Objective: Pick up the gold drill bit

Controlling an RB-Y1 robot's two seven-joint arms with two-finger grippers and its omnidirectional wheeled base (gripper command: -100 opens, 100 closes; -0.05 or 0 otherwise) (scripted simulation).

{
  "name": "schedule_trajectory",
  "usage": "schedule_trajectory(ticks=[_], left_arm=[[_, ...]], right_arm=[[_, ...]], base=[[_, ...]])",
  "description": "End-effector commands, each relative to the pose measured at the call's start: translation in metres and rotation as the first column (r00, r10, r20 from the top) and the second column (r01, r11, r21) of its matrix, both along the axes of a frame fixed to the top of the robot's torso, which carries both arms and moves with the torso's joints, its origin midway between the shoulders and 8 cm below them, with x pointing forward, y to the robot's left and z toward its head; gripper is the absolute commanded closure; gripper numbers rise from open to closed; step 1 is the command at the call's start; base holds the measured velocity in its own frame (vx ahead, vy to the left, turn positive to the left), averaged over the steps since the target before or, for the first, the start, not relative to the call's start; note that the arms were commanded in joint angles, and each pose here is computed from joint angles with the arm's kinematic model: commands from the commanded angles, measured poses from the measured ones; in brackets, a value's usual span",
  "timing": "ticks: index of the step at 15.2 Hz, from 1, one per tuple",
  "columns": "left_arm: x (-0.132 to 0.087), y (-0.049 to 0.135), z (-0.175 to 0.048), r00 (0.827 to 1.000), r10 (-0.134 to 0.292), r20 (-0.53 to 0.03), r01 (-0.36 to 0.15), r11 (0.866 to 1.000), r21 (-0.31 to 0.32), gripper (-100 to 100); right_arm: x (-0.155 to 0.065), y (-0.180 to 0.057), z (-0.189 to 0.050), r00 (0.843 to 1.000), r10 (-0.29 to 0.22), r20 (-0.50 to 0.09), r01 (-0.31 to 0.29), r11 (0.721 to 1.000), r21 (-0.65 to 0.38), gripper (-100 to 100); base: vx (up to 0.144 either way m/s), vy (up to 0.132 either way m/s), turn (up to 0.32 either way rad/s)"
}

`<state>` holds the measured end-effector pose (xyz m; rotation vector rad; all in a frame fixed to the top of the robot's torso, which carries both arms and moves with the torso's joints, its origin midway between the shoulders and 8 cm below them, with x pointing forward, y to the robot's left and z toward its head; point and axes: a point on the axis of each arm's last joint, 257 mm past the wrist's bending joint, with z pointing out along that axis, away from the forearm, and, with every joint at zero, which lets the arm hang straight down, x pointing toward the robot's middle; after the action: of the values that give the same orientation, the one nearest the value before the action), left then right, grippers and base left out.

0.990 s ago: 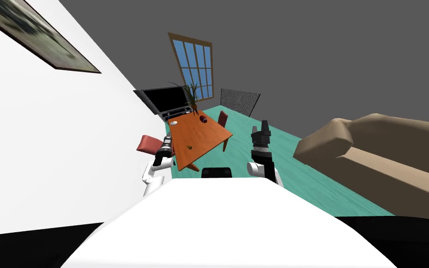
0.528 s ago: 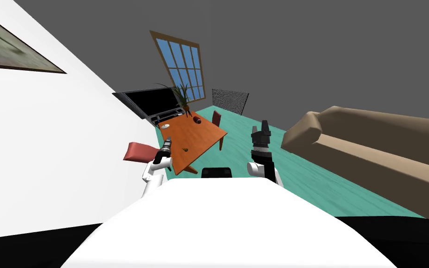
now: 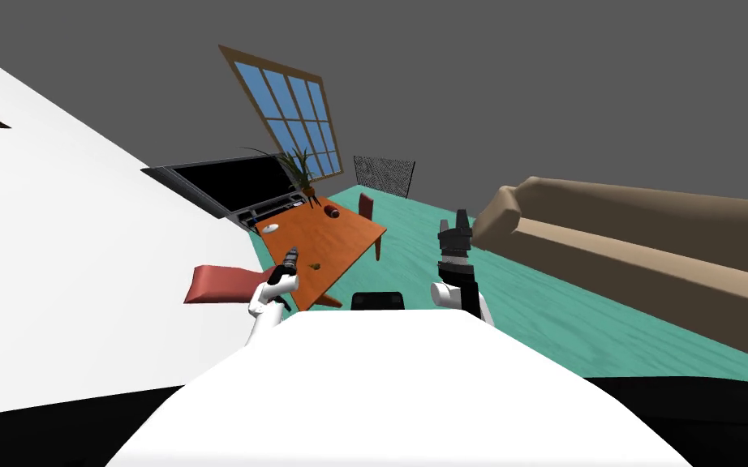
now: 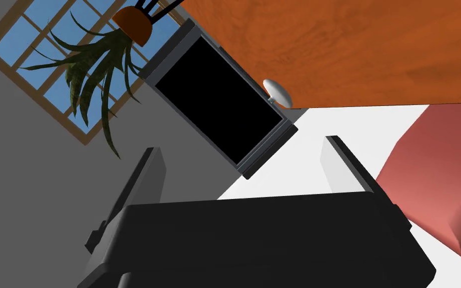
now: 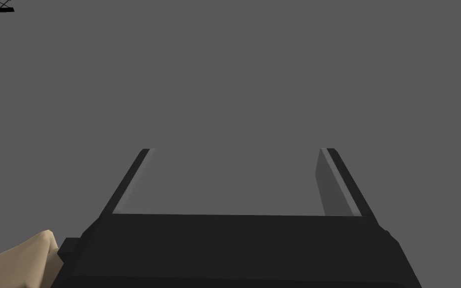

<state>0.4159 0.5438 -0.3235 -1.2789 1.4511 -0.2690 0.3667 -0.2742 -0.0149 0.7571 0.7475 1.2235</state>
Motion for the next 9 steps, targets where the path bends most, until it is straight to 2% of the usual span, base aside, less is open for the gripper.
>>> schedule_trajectory(ticks=[1,2,3,4,5,6,7,8,9], left_arm=[[-0.009,0.011,-0.015,0.998,0.027,-0.052,-0.028,0.999,-0.019,-100],[-0.018,0.02,-0.031,0.994,0.05,-0.095,-0.054,0.998,-0.033,-100],[-0.019,0.02,-0.033,0.993,0.053,-0.105,-0.057,0.998,-0.036,-100],[-0.029,0.028,-0.048,0.986,0.076,-0.149,-0.084,0.995,-0.051,-100],[-0.031,0.028,-0.05,0.985,0.078,-0.156,-0.087,0.995,-0.053,-100],[-0.041,0.035,-0.064,0.975,0.099,-0.2,-0.114,0.991,-0.067,-100],[-0.043,0.035,-0.066,0.973,0.101,-0.206,-0.117,0.991,-0.069,-100],[-0.055,0.041,-0.082,0.96,0.121,-0.254,-0.147,0.986,-0.083,-100],[-0.055,0.041,-0.082,0.96,0.121,-0.254,-0.147,0.986,-0.083,-100]], right_arm=[[0.0,0.0,0.0,1.0,0.0,0.0,0.0,1.0,0.0,0],[0.0,0.0,0.0,1.0,0.0,0.0,0.0,1.0,0.0,0],[0.0,0.0,0.0,1.0,0.0,0.0,0.0,1.0,0.0,0],[0.0,0.0,0.0,1.0,0.0,0.0,0.0,1.0,0.0,0],[0.0,0.0,0.0,1.0,0.0,0.0,0.0,1.0,0.0,0],[0.0,0.0,0.0,1.0,0.0,0.0,0.0,1.0,0.0,0],[0.0,0.0,0.0,1.0,0.0,0.0,0.0,1.0,0.0,0],[0.0,0.0,0.0,1.0,0.0,0.0,0.0,1.0,0.0,0],[0.0,0.0,0.0,1.0,0.0,0.0,0.0,1.0,0.0,0]], base=[[-0.032,0.022,-0.266],[-0.034,0.017,-0.314],[-0.033,0.019,-0.23],[-0.032,0.014,-0.302],[-0.03,0.015,-0.25],[-0.03,0.017,-0.225],[-0.027,0.016,-0.185],[-0.024,0.013,-0.276],[-0.021,0.014,-0.226]])
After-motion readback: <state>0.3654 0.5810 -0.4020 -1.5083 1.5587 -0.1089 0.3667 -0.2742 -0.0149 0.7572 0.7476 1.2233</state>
